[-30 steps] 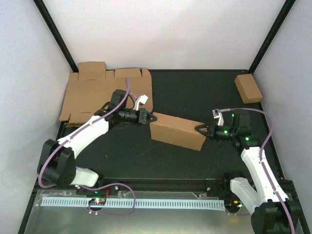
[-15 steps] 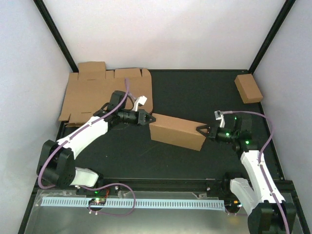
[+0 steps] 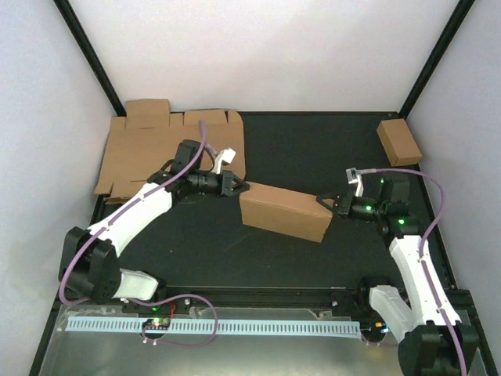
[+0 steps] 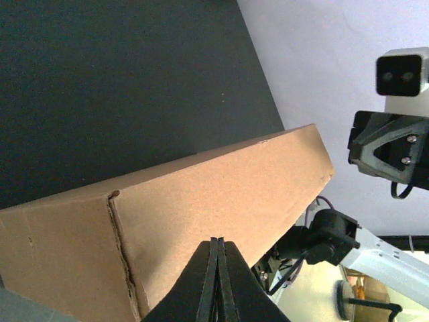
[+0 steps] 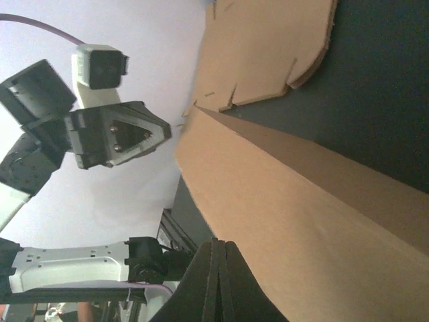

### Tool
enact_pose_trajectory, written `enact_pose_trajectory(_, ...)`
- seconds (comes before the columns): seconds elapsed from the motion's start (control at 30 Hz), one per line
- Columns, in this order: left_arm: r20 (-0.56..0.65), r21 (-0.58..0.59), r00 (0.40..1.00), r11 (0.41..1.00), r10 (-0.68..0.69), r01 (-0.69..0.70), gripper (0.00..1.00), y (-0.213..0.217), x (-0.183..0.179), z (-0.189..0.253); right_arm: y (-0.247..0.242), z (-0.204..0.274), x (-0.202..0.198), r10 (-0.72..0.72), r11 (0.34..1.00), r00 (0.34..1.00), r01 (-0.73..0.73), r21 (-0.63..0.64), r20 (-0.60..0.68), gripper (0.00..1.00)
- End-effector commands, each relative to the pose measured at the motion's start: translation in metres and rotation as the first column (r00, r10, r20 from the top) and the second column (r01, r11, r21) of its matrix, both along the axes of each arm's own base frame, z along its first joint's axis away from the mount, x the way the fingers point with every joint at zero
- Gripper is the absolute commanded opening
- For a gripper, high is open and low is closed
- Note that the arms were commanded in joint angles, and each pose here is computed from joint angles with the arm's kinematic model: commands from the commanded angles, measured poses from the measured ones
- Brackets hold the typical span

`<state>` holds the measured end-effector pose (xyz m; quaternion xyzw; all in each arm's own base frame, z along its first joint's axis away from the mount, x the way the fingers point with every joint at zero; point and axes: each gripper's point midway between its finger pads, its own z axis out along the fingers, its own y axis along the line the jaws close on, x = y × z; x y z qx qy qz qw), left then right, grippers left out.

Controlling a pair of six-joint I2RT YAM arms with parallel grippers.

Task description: Fold the paper box

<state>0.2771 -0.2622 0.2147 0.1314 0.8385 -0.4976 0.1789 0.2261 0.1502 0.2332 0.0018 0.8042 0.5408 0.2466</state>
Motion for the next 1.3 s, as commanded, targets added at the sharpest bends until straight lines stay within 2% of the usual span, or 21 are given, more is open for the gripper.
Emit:
enact_pose_trajectory(0.0, -0.014, 0.036, 1.000, 0.999, 0.009, -0.008, 0.02, 0.004, 0.001, -0.021, -0.004, -0.047, -0.002, -0.011, 1.000, 0.995, 0.008, -0.028, -0.102, 0.02)
enact_pose_trajectory(0.1, -0.060, 0.072, 0.998, 0.997, 0.020, -0.015, 0.01, 0.008, -0.001, -0.050, -0.008, -0.079, -0.004, -0.023, 1.000, 0.985, 0.019, -0.025, -0.171, 0.01)
enact_pose_trajectory(0.17, -0.072, 0.090, 0.997, 0.996, 0.024, -0.017, 0.01, 0.010, -0.003, -0.056, -0.011, -0.082, -0.005, -0.029, 0.999, 0.984, 0.020, -0.049, -0.178, 0.02)
enact_pose_trajectory(0.3, -0.012, 0.084, 1.000, 0.996, 0.023, -0.022, 0.02, 0.009, 0.002, -0.026, -0.016, -0.045, 0.003, -0.052, 0.995, 0.995, 0.043, -0.093, -0.091, 0.02)
enact_pose_trajectory(0.5, 0.047, -0.017, 0.999, 1.000, -0.008, 0.008, 0.04, -0.001, 0.004, 0.027, -0.009, 0.000, 0.006, -0.016, 1.000, 0.999, 0.016, -0.014, -0.035, 0.02)
enact_pose_trajectory(0.63, 0.017, -0.013, 1.000, 1.000, -0.011, 0.011, 0.03, -0.002, 0.006, 0.010, -0.009, -0.010, 0.006, -0.009, 1.000, 0.998, 0.009, -0.012, -0.061, 0.02)
enact_pose_trajectory(0.9, -0.071, 0.074, 0.997, 0.997, 0.022, -0.017, 0.01, 0.007, 0.001, -0.055, -0.016, -0.074, 0.000, -0.053, 0.995, 0.985, 0.039, -0.088, -0.166, 0.02)
enact_pose_trajectory(1.27, 0.002, 0.051, 1.000, 0.999, 0.018, -0.018, 0.02, 0.007, 0.000, -0.014, -0.017, -0.047, 0.001, -0.049, 0.992, 0.993, 0.035, -0.122, -0.108, 0.02)
